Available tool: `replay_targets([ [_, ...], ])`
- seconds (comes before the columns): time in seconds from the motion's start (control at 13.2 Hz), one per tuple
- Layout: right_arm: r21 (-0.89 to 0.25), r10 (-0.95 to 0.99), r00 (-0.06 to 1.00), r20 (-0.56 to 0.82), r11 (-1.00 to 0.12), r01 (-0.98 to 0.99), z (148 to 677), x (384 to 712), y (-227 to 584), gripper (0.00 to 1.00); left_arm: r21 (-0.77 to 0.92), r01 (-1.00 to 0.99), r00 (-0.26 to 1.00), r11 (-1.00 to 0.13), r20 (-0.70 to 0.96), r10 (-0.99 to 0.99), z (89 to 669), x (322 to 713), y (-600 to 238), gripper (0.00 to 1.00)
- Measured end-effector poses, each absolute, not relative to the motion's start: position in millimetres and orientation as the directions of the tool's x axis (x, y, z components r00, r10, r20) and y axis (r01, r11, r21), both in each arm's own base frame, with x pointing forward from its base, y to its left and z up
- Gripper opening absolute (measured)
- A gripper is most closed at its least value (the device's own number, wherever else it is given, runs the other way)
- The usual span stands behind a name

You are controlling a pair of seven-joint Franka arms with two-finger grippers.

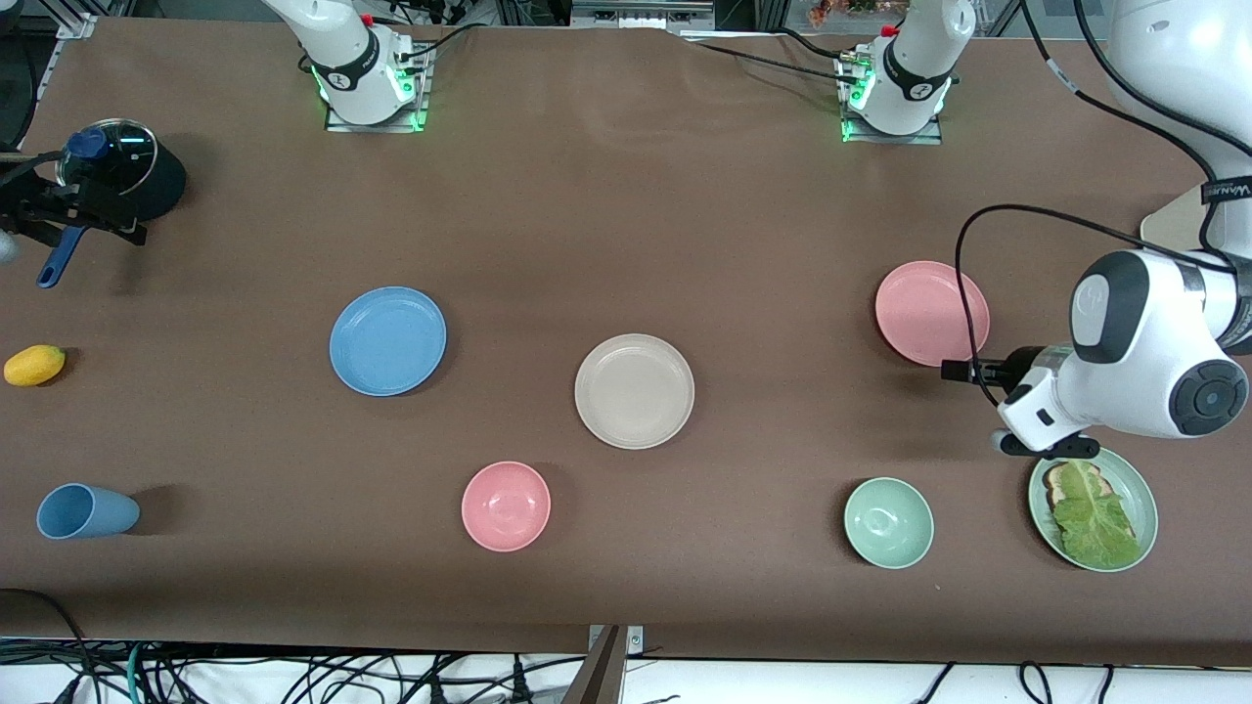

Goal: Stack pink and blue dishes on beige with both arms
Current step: 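Move the left gripper to the rim of the pink plate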

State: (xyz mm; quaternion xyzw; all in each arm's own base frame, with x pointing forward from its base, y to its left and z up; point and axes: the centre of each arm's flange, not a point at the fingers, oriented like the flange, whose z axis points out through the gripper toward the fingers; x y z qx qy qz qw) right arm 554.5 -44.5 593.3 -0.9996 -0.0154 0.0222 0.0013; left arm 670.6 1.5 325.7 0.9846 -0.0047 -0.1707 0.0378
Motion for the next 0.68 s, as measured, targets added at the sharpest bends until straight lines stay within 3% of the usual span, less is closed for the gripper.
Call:
replay_targets([
  [0.38, -0.003, 0.031, 0.999, -0.044, -1.000, 0.031, 593, 555, -45, 1.00, 0.088, -0.047, 0.975, -0.995, -0.214, -0.065, 285, 664, 31, 1.00],
  [0.68, -0.003, 0.031, 0.999, -0.045, -1.000, 0.031, 593, 554, -44, 1.00, 0.104, -0.101, 0.984, -0.989, -0.139, -0.115, 281, 604, 52, 1.00],
])
